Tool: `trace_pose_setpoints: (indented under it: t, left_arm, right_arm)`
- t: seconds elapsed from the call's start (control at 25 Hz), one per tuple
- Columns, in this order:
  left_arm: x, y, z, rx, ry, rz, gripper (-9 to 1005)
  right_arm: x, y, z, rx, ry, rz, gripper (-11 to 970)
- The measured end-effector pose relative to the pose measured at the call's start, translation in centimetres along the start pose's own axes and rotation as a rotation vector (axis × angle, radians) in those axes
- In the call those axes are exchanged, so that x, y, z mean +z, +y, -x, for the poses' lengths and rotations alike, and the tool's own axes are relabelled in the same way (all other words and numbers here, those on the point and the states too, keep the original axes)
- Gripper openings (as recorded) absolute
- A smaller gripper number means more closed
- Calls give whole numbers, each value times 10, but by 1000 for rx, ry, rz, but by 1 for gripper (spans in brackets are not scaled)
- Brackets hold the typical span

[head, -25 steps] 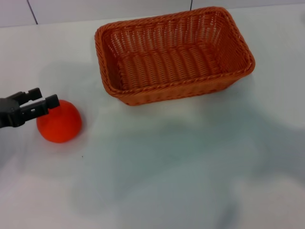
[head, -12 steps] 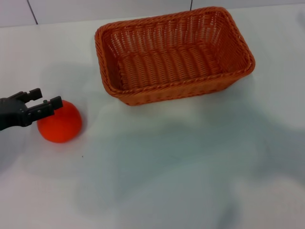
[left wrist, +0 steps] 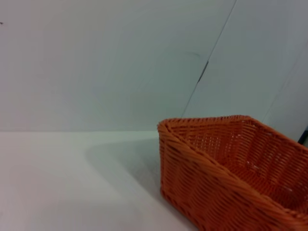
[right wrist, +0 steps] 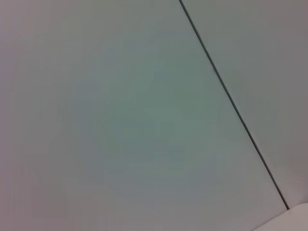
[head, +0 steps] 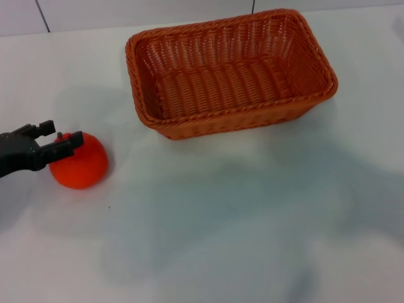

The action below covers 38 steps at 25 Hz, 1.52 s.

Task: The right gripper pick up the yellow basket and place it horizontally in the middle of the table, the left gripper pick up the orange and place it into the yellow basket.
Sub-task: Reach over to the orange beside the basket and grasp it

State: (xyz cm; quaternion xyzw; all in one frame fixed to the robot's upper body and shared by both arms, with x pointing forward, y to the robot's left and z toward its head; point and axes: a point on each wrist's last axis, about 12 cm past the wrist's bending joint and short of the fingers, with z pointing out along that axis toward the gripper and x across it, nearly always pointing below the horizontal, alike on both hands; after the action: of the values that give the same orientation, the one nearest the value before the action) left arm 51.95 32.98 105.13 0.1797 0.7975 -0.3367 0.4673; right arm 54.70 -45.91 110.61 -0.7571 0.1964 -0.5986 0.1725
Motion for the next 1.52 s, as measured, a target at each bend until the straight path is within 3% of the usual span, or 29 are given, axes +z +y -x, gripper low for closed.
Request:
trace_pose_setpoints:
  t: [0.44,0.88,1.12,1.28,1.52]
  left_arm:
    - [0,1,-9,-7,43,16,892]
    - [2,4,-13,-24,47,61,794]
    - [1,3,-11,-37,27,58,604]
    - [0,5,-8,-83,2,66,379]
    - [-5,8,0,-144,-94,89,322]
  right_arm:
    - [0,-1,1,6,-4,-9,919]
    - [1,-3,1,14,-1,-20,918]
    - [1,-3,0,17,1,-19,918]
    - [-1,-1,1,22,5,-14,918]
    - [-1,-1,2,27,4,-13,918]
